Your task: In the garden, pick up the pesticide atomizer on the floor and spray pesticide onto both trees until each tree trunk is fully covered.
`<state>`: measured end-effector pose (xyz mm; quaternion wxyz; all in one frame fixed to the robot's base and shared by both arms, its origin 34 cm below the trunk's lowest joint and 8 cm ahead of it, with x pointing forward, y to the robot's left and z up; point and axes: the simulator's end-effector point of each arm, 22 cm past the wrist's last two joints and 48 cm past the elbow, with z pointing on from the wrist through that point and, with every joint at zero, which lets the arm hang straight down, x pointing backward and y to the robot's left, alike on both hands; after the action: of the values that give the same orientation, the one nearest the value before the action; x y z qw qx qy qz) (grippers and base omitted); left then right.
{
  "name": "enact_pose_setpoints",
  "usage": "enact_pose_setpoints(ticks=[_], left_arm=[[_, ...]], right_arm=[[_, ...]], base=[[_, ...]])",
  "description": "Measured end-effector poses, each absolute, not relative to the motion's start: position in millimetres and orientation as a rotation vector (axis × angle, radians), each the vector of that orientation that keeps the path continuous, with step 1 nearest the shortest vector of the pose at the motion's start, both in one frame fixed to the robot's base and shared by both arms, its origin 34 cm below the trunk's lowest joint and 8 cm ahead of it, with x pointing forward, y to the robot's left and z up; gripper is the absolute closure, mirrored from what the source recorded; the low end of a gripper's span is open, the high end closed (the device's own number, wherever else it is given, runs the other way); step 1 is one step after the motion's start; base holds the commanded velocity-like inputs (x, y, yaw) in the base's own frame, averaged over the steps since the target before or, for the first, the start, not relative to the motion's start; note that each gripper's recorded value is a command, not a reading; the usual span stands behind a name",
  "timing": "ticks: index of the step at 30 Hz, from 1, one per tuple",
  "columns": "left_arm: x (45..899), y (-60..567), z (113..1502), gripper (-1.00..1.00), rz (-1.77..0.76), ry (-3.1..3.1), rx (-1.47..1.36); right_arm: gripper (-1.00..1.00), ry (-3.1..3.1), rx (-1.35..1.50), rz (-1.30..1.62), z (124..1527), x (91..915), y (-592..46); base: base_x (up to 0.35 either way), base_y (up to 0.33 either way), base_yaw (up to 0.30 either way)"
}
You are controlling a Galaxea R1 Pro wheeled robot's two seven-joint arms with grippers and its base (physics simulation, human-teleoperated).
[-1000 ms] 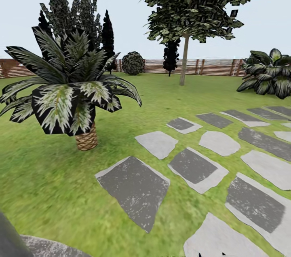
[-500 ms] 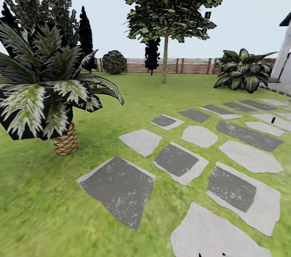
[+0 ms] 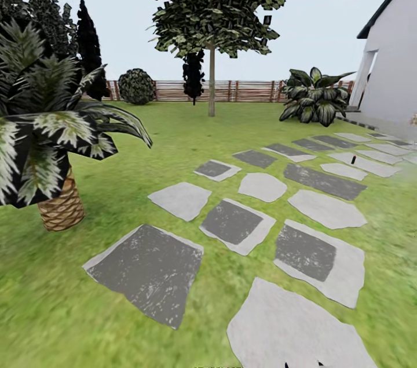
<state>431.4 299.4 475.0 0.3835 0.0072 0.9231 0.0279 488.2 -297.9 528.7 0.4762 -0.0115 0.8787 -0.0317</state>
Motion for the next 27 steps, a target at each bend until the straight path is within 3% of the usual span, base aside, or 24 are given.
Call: enact_pose_setpoints(ticks=[27], left_arm=[[417.9, 299.9, 415.5, -1.0, 0.074, 2.379, 0.019]], right_arm=[[-1.0, 2.174, -0.029, -0.077, 467.3, 475.2, -297.9]], base=[[0.0, 0.0, -0.247]])
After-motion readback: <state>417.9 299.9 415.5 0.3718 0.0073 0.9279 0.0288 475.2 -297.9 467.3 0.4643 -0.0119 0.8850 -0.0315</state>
